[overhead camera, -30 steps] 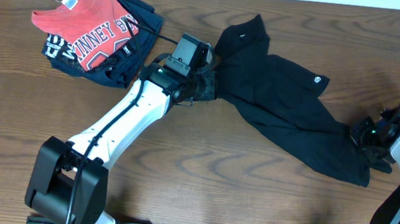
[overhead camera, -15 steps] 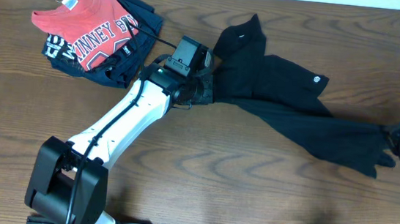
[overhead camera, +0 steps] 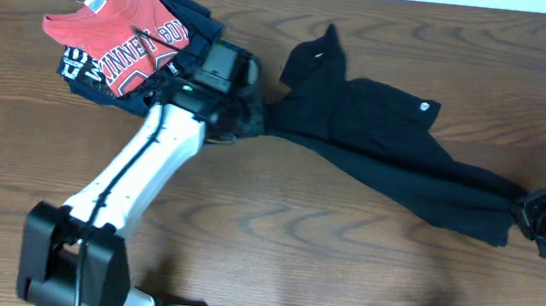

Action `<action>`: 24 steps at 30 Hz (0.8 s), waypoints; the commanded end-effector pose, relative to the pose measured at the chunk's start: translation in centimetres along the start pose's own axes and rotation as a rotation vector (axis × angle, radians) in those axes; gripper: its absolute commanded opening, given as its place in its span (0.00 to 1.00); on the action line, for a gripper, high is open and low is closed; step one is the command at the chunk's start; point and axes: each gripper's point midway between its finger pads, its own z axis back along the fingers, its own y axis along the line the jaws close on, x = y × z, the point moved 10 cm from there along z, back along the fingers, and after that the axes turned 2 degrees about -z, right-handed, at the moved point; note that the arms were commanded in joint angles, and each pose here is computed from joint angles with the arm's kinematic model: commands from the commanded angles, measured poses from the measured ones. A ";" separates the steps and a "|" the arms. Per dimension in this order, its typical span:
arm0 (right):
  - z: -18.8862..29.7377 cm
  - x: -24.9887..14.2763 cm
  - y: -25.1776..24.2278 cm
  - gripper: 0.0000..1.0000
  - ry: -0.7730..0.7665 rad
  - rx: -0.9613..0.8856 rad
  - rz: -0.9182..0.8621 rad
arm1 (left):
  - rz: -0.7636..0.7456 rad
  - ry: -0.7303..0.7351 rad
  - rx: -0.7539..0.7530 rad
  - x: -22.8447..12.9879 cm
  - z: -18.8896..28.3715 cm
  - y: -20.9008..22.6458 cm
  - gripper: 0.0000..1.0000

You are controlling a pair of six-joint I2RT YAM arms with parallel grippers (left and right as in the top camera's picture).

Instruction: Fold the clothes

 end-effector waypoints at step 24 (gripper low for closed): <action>-3.6 -4.1 -2.4 0.36 0.152 -0.091 0.089 | 0.028 -0.007 0.058 0.2 2.4 2.5 0.06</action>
